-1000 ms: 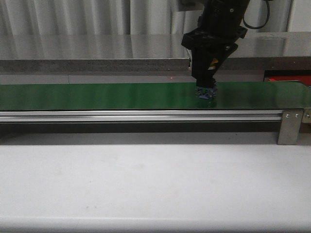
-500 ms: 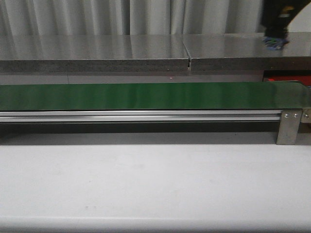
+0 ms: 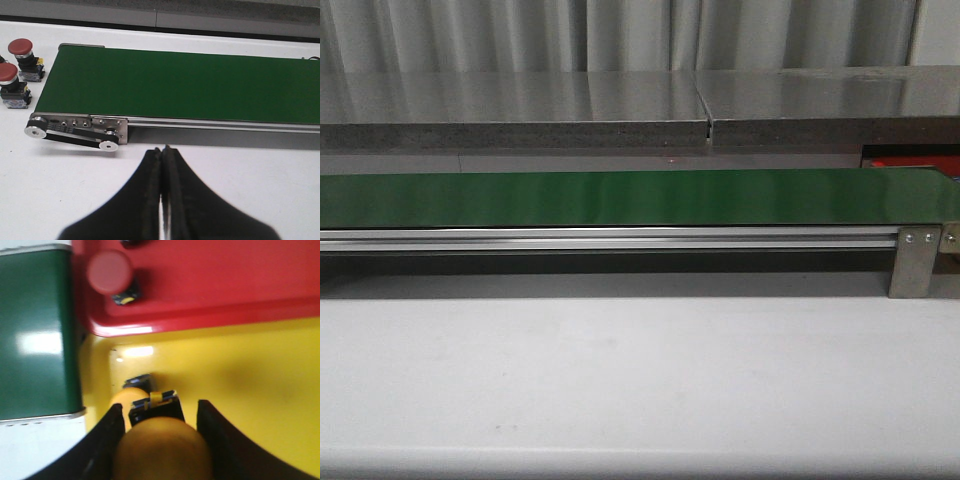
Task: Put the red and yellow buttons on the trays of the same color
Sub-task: 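Carry the yellow button into the yellow tray and open the right gripper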
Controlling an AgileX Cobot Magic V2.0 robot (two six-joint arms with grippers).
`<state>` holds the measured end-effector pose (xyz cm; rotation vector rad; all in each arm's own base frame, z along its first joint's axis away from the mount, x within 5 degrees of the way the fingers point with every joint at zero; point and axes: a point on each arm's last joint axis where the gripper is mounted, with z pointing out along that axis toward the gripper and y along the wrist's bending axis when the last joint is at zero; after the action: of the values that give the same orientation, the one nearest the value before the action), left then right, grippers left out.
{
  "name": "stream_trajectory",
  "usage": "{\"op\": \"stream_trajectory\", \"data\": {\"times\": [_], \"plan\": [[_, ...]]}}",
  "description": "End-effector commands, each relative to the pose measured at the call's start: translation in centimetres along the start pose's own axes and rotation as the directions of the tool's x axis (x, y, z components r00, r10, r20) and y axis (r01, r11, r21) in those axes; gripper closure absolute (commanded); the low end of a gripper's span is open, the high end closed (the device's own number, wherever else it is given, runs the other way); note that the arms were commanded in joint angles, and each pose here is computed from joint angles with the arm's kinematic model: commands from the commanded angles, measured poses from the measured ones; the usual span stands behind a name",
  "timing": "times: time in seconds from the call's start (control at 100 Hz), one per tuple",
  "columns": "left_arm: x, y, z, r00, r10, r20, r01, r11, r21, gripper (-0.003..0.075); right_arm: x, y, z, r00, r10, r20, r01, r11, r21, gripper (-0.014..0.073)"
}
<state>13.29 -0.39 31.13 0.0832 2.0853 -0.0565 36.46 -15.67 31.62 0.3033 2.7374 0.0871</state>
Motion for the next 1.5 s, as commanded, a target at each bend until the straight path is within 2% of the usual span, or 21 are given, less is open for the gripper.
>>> {"op": "stream_trajectory", "data": {"times": [0.0,0.08,0.18,0.32,0.47,1.11,1.2,1.31,1.38,1.49], "plan": [[-1.4,0.0,-0.5,0.995,-0.009,0.097,0.009,1.0,-0.005,0.0739,0.6,-2.1,-2.0,0.992,0.07,0.108,-0.073,0.997,0.022,0.0491],[-1.4,0.0,-0.5,0.995,-0.009,0.097,0.009,1.0,-0.005,0.0739,1.3,-3.8,-1.0,0.986,0.113,0.124,-0.118,0.992,0.034,0.0491],[-1.4,0.0,-0.5,0.995,-0.009,0.097,0.009,1.0,-0.005,0.0739,1.8,-5.0,0.1,0.968,0.171,0.181,-0.173,0.985,-0.006,0.0491],[-1.4,0.0,-0.5,0.995,-0.009,0.097,0.009,1.0,-0.005,0.0739,2.1,-4.7,1.7,0.956,0.18,0.231,-0.172,0.984,-0.056,0.0491],[-1.4,0.0,-0.5,0.995,-0.009,0.097,0.009,1.0,-0.005,0.0739,2.6,-4.3,3.4,0.954,0.176,0.244,-0.171,0.984,-0.044,0.0491],[-1.4,0.0,-0.5,0.995,-0.009,0.097,0.009,1.0,-0.005,0.0739,3.1,-4.4,8.3,0.97,0.197,0.143,-0.189,0.98,-0.063,0.0481],[-1.4,0.0,-0.5,0.995,-0.009,0.097,0.009,1.0,-0.005,0.0739,3.2,-4.4,8.4,0.971,0.197,0.133,-0.189,0.98,-0.066,0.0393],[-1.4,0.0,-0.5,0.995,-0.009,0.097,0.009,1.0,-0.005,0.0739,3.1,-4.4,8.3,0.972,0.195,0.132,-0.187,0.98,-0.068,0.0167],[-1.4,0.0,-0.5,0.995,-0.009,0.097,0.009,1.0,-0.005,0.0739,2.9,-4.3,7.8,0.971,0.191,0.141,-0.183,0.981,-0.068,0.0068],[-1.4,0.0,-0.5,0.995,-0.009,0.097,0.009,1.0,-0.005,0.0739,2.7,-4.3,6.7,0.967,0.186,0.174,-0.177,0.982,-0.061,0.0042]]}}
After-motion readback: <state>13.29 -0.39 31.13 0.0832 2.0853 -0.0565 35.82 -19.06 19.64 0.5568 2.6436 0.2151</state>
